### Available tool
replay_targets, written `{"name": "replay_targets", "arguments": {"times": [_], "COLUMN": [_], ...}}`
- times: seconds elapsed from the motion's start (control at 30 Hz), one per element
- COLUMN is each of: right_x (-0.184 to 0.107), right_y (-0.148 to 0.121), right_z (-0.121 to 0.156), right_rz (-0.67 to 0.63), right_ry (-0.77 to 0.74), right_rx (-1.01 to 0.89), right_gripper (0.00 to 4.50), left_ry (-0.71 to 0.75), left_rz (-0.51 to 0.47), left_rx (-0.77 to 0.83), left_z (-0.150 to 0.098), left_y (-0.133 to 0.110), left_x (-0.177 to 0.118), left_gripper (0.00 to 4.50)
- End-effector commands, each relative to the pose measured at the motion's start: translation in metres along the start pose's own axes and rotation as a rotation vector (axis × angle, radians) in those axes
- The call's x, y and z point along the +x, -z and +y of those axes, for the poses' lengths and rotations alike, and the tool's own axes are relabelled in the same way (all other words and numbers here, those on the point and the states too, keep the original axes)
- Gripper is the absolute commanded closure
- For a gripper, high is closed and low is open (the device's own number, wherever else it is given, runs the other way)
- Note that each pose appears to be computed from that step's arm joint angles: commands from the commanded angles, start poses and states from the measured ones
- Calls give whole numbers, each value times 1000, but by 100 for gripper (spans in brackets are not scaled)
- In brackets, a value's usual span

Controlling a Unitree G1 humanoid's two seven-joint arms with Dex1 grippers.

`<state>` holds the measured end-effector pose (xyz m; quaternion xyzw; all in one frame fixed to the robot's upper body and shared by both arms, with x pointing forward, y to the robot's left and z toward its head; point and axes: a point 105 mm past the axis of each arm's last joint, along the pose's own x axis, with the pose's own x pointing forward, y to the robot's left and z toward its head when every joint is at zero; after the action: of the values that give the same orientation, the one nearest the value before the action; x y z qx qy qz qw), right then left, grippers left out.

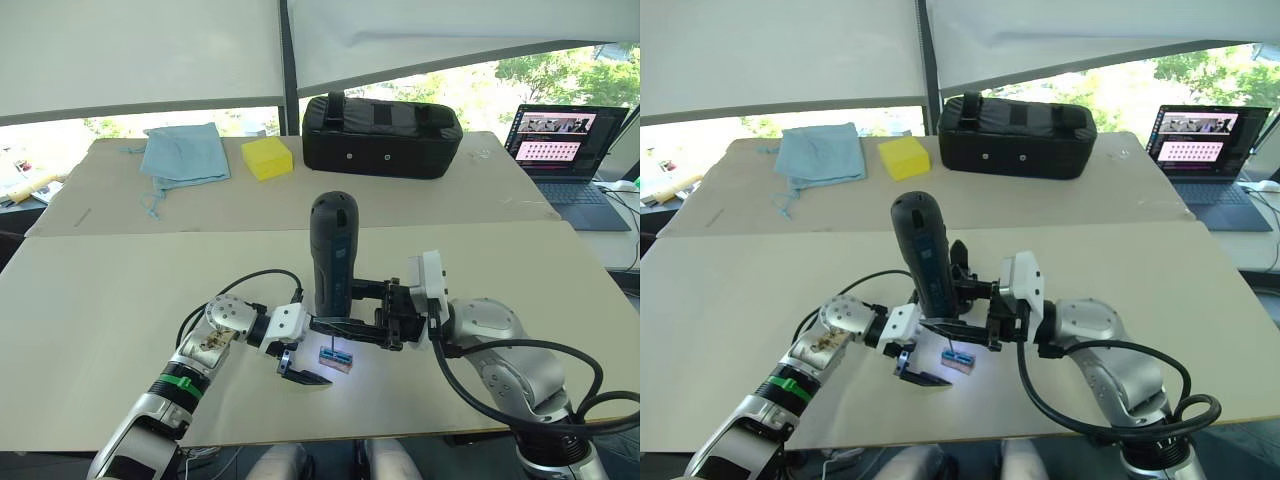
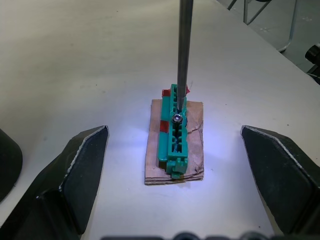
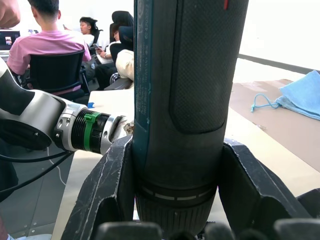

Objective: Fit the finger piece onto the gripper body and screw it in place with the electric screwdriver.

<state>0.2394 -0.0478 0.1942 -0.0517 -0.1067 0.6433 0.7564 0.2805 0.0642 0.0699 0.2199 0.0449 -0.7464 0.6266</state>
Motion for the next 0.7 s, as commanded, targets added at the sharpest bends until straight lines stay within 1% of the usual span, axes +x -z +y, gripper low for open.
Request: {"name": "replay_targets", "arguments": {"times": [0.03, 0.7], "right_x": [1, 0], "right_y": [-14, -8], "right_z": [0, -3], "right_rz": [-38, -15], "right_ry": [-10, -2], "right_rx": [-58, -60], "right_gripper": [258, 258], "left_ry": [-8, -19], "left_rz": [-6, -17], "left_rx": [36, 32], "left_z": [5, 8], "left_y": [-6, -8], "left_x": [0, 2], "left_gripper": [0, 0]}}
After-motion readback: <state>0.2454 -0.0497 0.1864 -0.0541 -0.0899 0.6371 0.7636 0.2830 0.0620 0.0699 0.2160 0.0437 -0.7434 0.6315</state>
